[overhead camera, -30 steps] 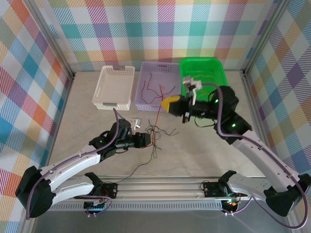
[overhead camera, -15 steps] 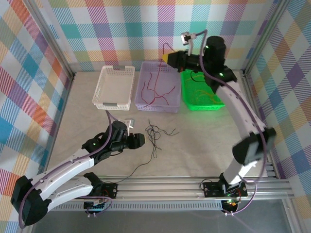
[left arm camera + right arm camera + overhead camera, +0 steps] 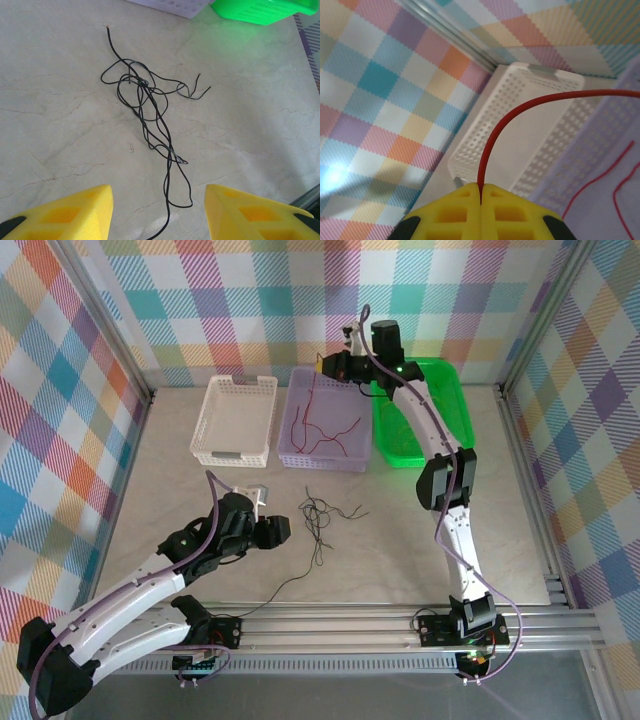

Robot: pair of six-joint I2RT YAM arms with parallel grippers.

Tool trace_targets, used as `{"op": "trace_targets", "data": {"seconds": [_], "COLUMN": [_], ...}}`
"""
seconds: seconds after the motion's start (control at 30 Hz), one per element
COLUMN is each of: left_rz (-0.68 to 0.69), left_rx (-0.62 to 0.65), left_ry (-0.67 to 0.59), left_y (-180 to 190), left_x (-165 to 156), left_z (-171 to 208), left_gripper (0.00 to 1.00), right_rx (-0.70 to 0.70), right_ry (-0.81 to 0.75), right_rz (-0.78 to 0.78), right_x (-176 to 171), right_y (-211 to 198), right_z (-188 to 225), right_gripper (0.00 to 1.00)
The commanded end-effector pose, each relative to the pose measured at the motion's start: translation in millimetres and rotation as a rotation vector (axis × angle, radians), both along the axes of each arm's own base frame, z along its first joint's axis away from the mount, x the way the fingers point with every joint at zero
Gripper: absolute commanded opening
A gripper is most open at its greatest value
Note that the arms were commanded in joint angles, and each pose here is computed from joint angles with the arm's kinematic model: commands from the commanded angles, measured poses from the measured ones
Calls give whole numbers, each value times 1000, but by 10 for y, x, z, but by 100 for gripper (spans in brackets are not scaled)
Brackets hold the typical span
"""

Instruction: Untangle the cables

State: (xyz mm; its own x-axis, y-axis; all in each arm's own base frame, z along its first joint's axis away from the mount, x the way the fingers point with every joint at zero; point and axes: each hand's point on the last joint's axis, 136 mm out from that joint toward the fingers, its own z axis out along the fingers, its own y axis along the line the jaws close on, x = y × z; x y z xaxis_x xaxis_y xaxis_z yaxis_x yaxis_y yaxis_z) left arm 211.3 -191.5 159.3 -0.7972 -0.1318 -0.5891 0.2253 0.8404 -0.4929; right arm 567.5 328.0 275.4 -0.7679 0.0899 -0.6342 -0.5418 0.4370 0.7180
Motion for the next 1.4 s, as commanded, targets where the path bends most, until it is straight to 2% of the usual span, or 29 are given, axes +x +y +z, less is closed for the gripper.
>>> {"op": "trace_targets", "data": {"seconds": [0.0, 0.23, 0.4, 0.5, 0.63, 0.87, 1.03, 1.27, 1.37], "left_rz": [6, -3, -9, -13, -12, -18, -21, -19, -20], "left_rx": [34, 39, 38, 37, 36, 39, 39, 39, 40], "left_ry": [-13, -7, 2, 5, 6, 15, 22, 22, 22], "left_y": [69, 33, -1, -17, -17, -31, -52, -55, -56], "left_x": [4, 25, 47, 47, 47, 49, 59, 65, 64], "left_z": [-20, -31, -55, -58, -60, -92, -101, -77, -60], "left_gripper": [51, 51, 51, 51, 51, 51, 51, 51, 51], "right_rx": [-15, -100, -184, -218, -226, -205, -194, -206, -213], "right_ry": [96, 266, 358, 385, 372, 269, 172, 103, 86], "right_rz": [-56, -96, -175, -194, -213, -218, -250, -267, -278], "right_x": [117, 63, 47, 21, -6, -91, -179, -329, -400], "right_y": [-128, -126, -237, -287, -338, -380, -468, -569, -622], "right_z": [-253, -1086, -1432, -1460, -1282, -678, -225, 135, 233], "right_gripper": [0, 0, 0, 10, 25, 41, 63, 78, 81]}}
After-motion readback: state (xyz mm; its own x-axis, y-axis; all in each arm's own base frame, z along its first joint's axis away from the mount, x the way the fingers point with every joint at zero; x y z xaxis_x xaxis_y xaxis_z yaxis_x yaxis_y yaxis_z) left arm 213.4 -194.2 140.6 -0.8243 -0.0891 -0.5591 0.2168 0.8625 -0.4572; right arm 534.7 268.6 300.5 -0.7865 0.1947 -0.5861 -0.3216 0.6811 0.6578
